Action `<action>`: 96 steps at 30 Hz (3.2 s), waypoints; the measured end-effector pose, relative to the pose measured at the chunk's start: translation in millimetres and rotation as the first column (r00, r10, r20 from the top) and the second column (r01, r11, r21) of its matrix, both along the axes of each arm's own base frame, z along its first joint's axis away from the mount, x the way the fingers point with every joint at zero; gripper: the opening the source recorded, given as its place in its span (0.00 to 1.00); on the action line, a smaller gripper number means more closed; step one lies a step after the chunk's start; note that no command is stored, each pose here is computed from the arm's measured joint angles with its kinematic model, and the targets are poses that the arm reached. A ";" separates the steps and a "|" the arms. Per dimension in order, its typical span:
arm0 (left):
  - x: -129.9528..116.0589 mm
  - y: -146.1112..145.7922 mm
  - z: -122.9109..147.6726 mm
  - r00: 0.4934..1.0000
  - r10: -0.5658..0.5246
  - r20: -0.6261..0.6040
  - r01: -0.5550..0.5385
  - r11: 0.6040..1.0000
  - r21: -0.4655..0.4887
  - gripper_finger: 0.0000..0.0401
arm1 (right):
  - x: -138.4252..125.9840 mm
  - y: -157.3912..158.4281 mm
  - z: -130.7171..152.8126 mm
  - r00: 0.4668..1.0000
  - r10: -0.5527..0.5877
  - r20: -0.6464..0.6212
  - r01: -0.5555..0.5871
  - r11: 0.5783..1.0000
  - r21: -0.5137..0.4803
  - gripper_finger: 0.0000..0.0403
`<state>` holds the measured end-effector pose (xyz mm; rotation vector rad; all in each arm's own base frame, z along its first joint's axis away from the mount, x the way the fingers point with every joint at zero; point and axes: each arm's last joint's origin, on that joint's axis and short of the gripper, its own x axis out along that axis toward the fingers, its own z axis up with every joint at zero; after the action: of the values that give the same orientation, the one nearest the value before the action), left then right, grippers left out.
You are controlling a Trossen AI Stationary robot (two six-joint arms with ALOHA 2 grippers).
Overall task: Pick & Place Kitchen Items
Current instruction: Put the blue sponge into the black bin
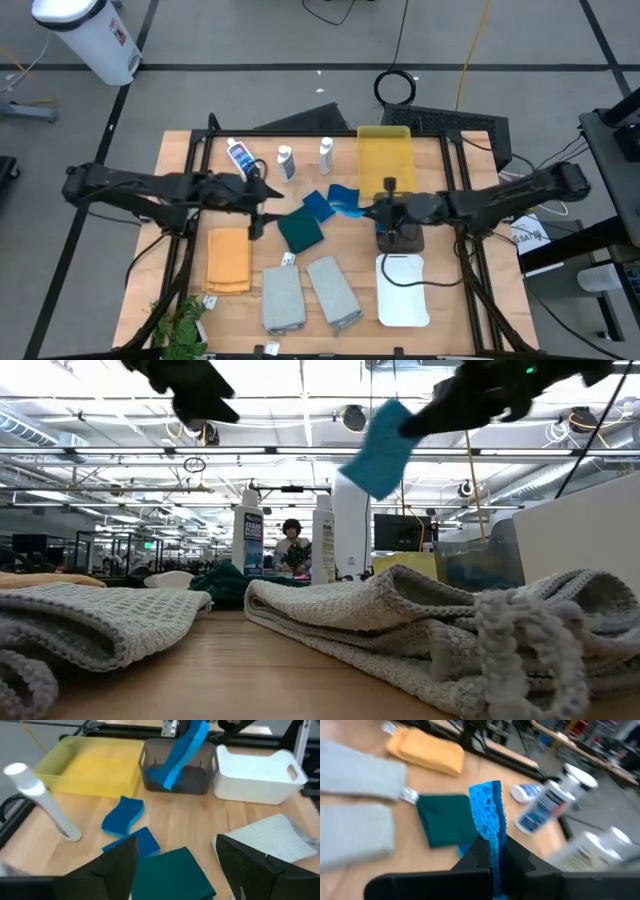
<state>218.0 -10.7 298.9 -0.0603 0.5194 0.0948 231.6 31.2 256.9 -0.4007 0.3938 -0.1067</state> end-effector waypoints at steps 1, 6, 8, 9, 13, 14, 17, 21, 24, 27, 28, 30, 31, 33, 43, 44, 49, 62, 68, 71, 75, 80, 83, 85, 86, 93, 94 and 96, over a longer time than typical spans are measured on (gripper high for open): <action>-5.1 0.4 1.6 1.000 0.003 0.006 -0.003 1.000 0.005 0.69 | -5.5 1.0 2.0 1.000 -0.029 -0.008 0.029 0.999 -0.015 0.00; -32.2 2.4 7.0 0.992 -0.024 0.125 0.018 0.998 0.052 0.68 | -34.7 9.0 10.3 0.994 -0.103 -0.042 0.100 0.992 -0.080 0.00; -43.1 3.6 0.5 0.988 -0.017 0.155 0.006 0.998 0.067 0.69 | -45.7 13.0 12.7 0.994 -0.100 -0.050 0.097 0.993 -0.064 0.00; -48.2 4.2 -3.6 0.985 -0.010 0.172 -0.003 0.997 0.074 0.69 | -51.0 14.5 12.8 0.994 -0.092 -0.063 0.089 0.995 -0.050 0.00; -69.6 7.7 -16.1 0.962 0.059 0.266 -0.082 0.994 0.075 0.69 | -66.8 18.4 9.2 0.989 -0.084 -0.125 0.086 0.996 0.005 0.00; -74.3 8.8 -18.5 0.953 0.084 0.292 -0.110 0.991 0.072 0.69 | -69.3 18.8 7.8 0.986 -0.086 -0.141 0.089 0.996 0.013 0.00; -86.0 11.4 -27.7 0.929 0.150 0.338 -0.181 0.981 0.062 0.69 | -74.2 19.0 3.6 0.976 -0.134 -0.174 0.139 0.990 0.016 0.00; -93.9 13.2 -36.1 0.913 0.197 0.357 -0.229 0.972 0.049 0.69 | -78.8 17.1 -3.2 0.956 -0.208 -0.209 0.212 0.977 -0.004 0.00; -94.3 13.5 -39.7 0.911 0.210 0.354 -0.240 0.970 0.042 0.69 | -80.2 16.7 -10.2 0.949 -0.216 -0.230 0.226 0.974 0.015 0.00; -92.9 13.4 -42.0 0.918 0.207 0.338 -0.238 0.970 0.053 0.69 | -81.1 15.3 -18.5 0.941 -0.232 -0.245 0.244 0.969 0.022 0.00; -92.1 13.3 -42.6 0.920 0.206 0.333 -0.237 0.970 0.057 0.69 | -81.5 14.4 -22.0 0.938 -0.230 -0.259 0.246 0.969 0.032 0.00; -90.8 13.2 -43.6 0.923 0.206 0.325 -0.237 0.970 0.059 0.69 | -81.3 12.2 -28.4 0.932 -0.209 -0.296 0.242 0.967 0.077 0.00; -90.1 13.2 -44.0 0.925 0.205 0.321 -0.236 0.970 0.060 0.69 | -80.7 10.9 -30.5 0.931 -0.194 -0.311 0.236 0.966 0.103 0.00; -88.8 13.1 -44.9 0.927 0.205 0.313 -0.236 0.970 0.063 0.69 | -76.9 7.9 -35.5 0.928 -0.178 -0.327 0.238 0.959 0.156 0.00; -87.0 13.0 -46.4 0.932 0.204 0.300 -0.234 0.970 0.068 0.69 | -66.8 -12.1 -59.1 0.889 -0.180 -0.420 0.288 0.935 0.209 0.00; -87.0 13.0 -46.4 0.932 0.204 0.300 -0.234 0.970 0.068 0.69 | -67.0 -12.6 -58.1 0.893 -0.177 -0.415 0.280 0.938 0.203 0.00; -86.9 13.0 -46.5 0.932 0.204 0.300 -0.234 0.970 0.068 0.69 | -68.4 -11.5 -45.3 0.916 -0.151 -0.372 0.231 0.956 0.182 0.00; -86.9 12.9 -46.5 0.932 0.203 0.300 -0.233 0.970 0.069 0.69 | -70.4 -14.7 -44.4 0.912 -0.237 -0.336 0.235 0.971 -0.047 0.00; -86.9 12.9 -46.4 0.932 0.203 0.300 -0.233 0.970 0.069 0.69 | -72.4 -15.1 -52.0 0.904 -0.237 -0.356 0.231 0.971 -0.060 0.00; -86.9 12.9 -46.5 0.932 0.203 0.300 -0.233 0.970 0.069 0.69 | -71.9 -15.0 -53.2 0.908 -0.235 -0.348 0.229 0.972 -0.058 0.00; -86.9 12.9 -46.5 0.932 0.203 0.300 -0.233 0.970 0.069 0.69 | -71.1 -14.8 -56.8 0.916 -0.223 -0.334 0.215 0.975 -0.063 0.00; -86.9 12.9 -46.5 0.932 0.203 0.300 -0.234 0.970 0.068 0.69 | -70.4 -13.7 -64.1 0.929 -0.171 -0.329 0.160 0.985 -0.062 0.00; -86.9 12.9 -46.5 0.932 0.203 0.300 -0.233 0.970 0.068 0.69 | -70.0 -14.1 -66.4 0.933 -0.159 -0.322 0.149 0.987 -0.054 0.00; -86.9 12.9 -46.5 0.932 0.203 0.300 -0.234 0.970 0.068 0.69 | -69.9 -15.5 -66.9 0.932 -0.167 -0.322 0.157 0.986 -0.055 0.00; -86.9 12.9 -46.5 0.932 0.203 0.300 -0.234 0.970 0.068 0.69 | -70.0 -15.9 -67.0 0.931 -0.170 -0.323 0.160 0.986 -0.056 0.00; -86.9 12.9 -46.5 0.932 0.203 0.300 -0.234 0.970 0.068 0.69 | -70.0 -17.6 -66.6 0.928 -0.189 -0.322 0.163 0.981 -0.107 0.00; -86.9 12.9 -46.5 0.932 0.203 0.300 -0.233 0.970 0.068 0.69 | -70.0 -17.8 -66.6 0.927 -0.195 -0.320 0.168 0.979 -0.112 0.00; -86.9 12.9 -46.5 0.932 0.203 0.300 -0.233 0.970 0.068 0.69 | -70.2 -18.3 -66.4 0.925 -0.212 -0.317 0.181 0.976 -0.124 0.00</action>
<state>131.1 2.2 252.5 -0.0304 0.2101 0.3260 161.5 12.9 190.4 -0.4715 0.7616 -0.2566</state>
